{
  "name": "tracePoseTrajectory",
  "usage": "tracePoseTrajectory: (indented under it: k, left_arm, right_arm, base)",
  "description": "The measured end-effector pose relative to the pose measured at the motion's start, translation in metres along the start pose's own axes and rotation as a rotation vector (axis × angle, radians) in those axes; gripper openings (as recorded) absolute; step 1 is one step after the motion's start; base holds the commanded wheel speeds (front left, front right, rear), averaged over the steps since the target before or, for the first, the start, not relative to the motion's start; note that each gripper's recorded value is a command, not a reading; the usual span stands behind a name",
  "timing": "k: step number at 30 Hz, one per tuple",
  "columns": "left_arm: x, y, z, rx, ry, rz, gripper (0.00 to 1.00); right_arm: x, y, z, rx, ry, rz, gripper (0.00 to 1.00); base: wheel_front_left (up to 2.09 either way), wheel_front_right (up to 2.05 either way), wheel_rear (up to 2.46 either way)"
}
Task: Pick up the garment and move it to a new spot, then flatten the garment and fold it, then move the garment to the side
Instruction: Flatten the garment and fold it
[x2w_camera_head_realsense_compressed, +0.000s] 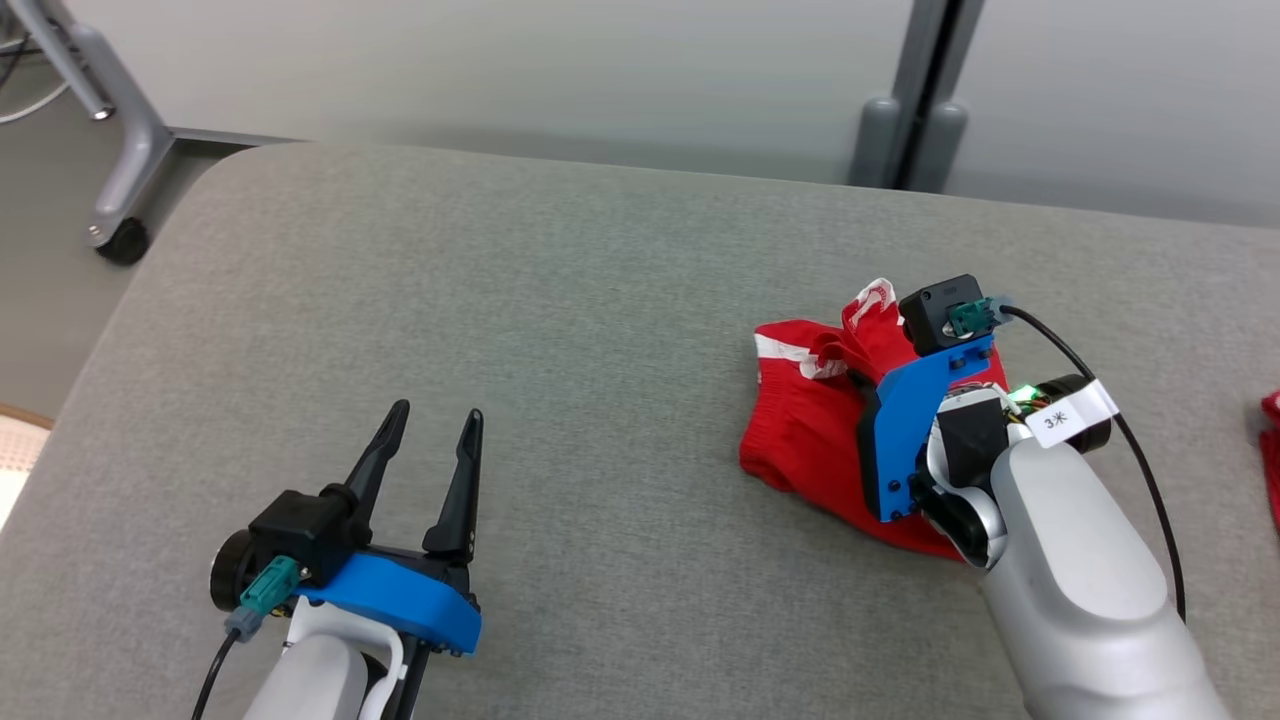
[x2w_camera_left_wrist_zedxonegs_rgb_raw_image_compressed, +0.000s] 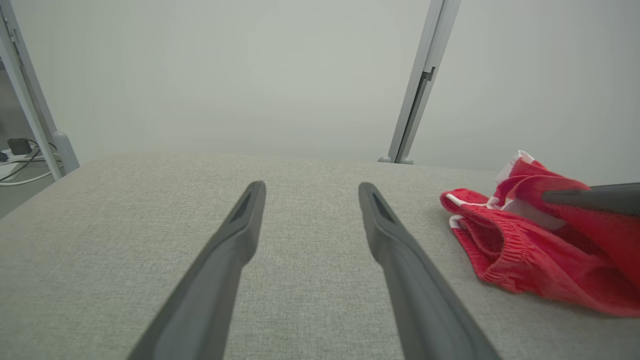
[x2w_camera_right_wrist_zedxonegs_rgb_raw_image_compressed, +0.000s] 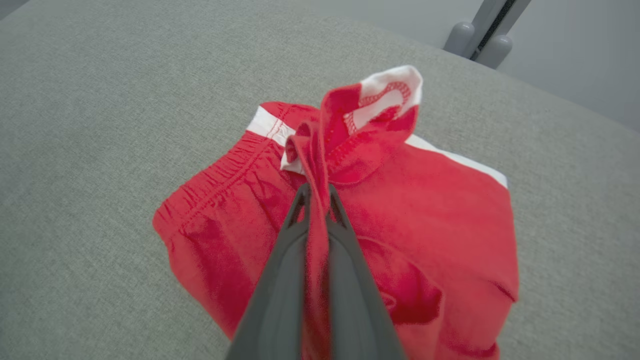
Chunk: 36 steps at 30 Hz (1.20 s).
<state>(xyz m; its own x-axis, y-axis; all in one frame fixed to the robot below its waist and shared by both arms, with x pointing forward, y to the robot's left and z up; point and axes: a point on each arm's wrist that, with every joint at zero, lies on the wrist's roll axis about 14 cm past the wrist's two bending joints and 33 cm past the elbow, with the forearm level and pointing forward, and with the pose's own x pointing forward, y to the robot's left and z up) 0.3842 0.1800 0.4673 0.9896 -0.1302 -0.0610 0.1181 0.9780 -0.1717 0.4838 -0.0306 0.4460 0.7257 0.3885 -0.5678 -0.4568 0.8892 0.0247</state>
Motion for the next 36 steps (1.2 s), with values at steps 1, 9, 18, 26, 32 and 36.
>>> tracePoseTrajectory:
  k: [1,9,18,26,32,36]
  left_arm:
    - [-0.002,0.002,0.001,-0.001,-0.002,0.007,1.0]
    - [-0.013,0.015,0.002,0.002,0.001,0.045,1.0]
    - [-0.011,0.015,-0.001,-0.008,0.009,0.048,1.0]
    - [-0.011,0.01,0.006,-0.01,-0.016,0.032,1.0]
    - [-0.007,0.002,0.01,-0.011,-0.029,0.006,1.0]
    - [-0.005,-0.001,0.006,-0.009,-0.018,-0.003,1.0]
  right_arm:
    - [0.003,0.005,0.002,-0.002,-0.002,0.013,0.0]
    - [0.021,0.038,0.002,-0.001,0.01,0.109,0.32]
    - [0.019,0.05,0.042,0.151,-0.163,0.19,1.0]
    - [-0.013,0.002,0.078,0.156,-0.373,0.073,1.0]
    - [-0.034,-0.061,0.031,0.111,-0.339,-0.111,1.0]
    - [-0.03,-0.062,-0.003,0.1,-0.278,-0.135,0.44]
  base:
    - [0.0,0.0,0.0]
    - [0.0,0.0,0.0]
    - [0.0,0.0,0.0]
    - [0.0,0.0,0.0]
    - [0.0,0.0,0.0]
    - [0.0,0.0,0.0]
